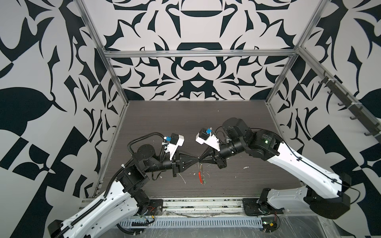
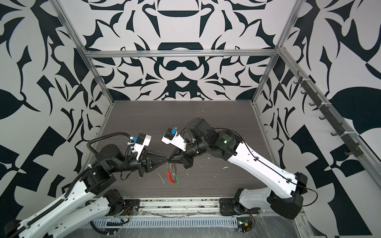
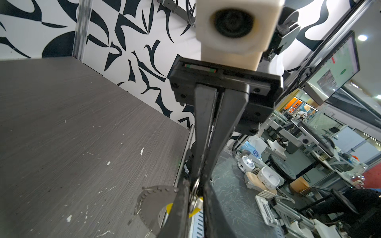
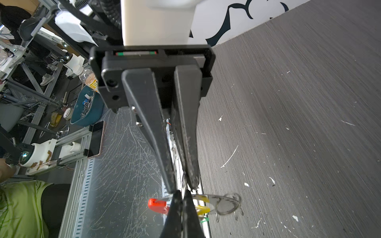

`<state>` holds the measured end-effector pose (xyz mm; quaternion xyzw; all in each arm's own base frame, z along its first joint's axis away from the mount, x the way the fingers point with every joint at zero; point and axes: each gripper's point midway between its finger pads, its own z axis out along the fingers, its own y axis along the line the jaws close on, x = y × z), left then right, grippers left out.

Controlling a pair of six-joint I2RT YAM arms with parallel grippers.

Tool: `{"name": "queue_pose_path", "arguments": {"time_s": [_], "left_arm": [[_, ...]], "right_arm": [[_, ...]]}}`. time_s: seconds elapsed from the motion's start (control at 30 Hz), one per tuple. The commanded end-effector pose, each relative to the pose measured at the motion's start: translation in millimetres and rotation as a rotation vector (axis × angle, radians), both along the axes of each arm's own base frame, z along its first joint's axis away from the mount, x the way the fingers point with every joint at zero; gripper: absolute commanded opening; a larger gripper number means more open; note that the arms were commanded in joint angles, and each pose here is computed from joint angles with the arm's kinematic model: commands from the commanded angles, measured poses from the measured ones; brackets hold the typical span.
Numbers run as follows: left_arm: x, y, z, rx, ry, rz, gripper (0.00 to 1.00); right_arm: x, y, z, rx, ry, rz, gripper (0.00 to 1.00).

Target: Remove the keys from the keyring

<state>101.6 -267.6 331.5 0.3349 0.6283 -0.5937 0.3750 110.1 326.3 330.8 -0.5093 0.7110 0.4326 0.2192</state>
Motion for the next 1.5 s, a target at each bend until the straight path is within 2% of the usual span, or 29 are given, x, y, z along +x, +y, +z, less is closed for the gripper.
{"name": "queue_pose_path", "arguments": {"time_s": [0.0,0.13,0.27,0.4,0.5,0.6,0.7,0.87,1.2,1.33,1.47], "left_arm": [[-5,2,18,-0.043,-0.042,-0.014,0.12],[-3,1,17,-0.048,-0.047,-0.005,0.01],[0,4,20,-0.069,-0.071,0.027,0.0],[3,14,27,-0.123,-0.123,0.086,0.0],[2,22,33,-0.166,-0.156,0.117,0.0],[0,28,41,-0.204,-0.184,0.137,0.0],[-3,31,47,-0.233,-0.205,0.138,0.0],[-5,31,50,-0.249,-0.216,0.127,0.0],[-3,33,51,-0.257,-0.209,0.147,0.0],[-3,34,52,-0.26,-0.209,0.149,0.0],[-2,37,53,-0.265,-0.209,0.17,0.0]], "right_arm": [[7,7,28,0.084,-0.045,-0.019,0.0],[8,9,31,0.098,-0.049,-0.03,0.0],[10,10,35,0.131,-0.053,-0.049,0.02],[14,6,47,0.224,-0.091,-0.107,0.31],[21,-2,52,0.299,-0.13,-0.19,0.4],[23,-10,57,0.401,-0.159,-0.254,0.45],[19,-12,56,0.473,-0.164,-0.256,0.46],[9,-3,49,0.518,-0.177,-0.228,0.47],[10,16,34,0.448,-0.256,-0.27,0.47],[12,19,32,0.423,-0.279,-0.293,0.38],[12,21,31,0.415,-0.287,-0.293,0.24]]}}
